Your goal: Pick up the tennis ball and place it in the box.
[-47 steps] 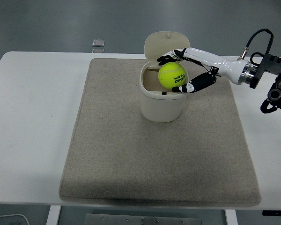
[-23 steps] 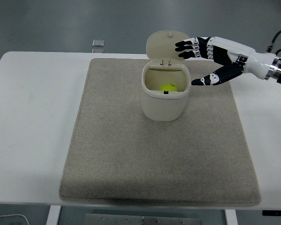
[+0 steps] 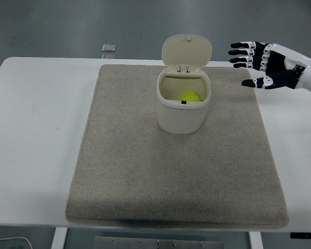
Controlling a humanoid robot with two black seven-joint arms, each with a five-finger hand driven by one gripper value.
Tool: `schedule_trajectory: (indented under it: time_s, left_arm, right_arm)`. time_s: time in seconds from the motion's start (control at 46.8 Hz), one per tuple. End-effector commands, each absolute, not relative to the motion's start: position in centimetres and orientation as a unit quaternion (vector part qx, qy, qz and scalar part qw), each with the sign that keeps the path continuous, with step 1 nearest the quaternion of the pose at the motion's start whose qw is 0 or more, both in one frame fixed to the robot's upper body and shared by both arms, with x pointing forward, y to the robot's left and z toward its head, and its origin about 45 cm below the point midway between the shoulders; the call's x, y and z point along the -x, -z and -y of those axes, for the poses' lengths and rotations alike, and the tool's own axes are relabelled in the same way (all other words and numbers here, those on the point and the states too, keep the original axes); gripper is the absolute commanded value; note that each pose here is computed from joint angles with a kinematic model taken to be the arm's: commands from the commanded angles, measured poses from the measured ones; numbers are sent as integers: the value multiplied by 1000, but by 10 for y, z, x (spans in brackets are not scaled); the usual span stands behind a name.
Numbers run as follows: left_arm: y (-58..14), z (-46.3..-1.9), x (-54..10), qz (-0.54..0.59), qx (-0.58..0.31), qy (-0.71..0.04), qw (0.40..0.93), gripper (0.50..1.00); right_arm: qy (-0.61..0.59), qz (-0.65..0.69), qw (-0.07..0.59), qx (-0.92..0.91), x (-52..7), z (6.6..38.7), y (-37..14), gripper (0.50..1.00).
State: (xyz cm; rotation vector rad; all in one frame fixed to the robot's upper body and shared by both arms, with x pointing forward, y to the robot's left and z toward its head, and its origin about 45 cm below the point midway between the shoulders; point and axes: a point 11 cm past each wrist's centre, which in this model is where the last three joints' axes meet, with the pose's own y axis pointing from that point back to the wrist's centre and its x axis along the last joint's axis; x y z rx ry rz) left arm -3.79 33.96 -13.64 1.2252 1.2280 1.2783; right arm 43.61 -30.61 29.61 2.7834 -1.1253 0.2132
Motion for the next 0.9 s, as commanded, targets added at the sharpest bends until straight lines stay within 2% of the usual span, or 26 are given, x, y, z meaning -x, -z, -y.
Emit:
schedule_trajectory:
  time_s: [0.0, 0.192, 0.406, 0.684, 0.876]
  left_arm:
    - [136, -340, 38, -502, -501, -522, 474, 992]
    - [136, -340, 38, -502, -501, -523, 473, 992]
    - [136, -340, 38, -502, -501, -523, 473, 992]
    - [136, -340, 38, -502, -501, -522, 474, 992]
    - [136, -340, 38, -502, -501, -523, 473, 992]
  right_arm:
    - [-38, 408, 58, -910, -442, 321, -288, 897]
    - [45, 471, 46, -880, -453, 332, -265, 897]
    - [140, 492, -4, -859, -457, 329, -259, 897]
    - [224, 511, -61, -828, -459, 327, -251, 897]
    - [244, 545, -64, -800, -463, 324, -242, 897]
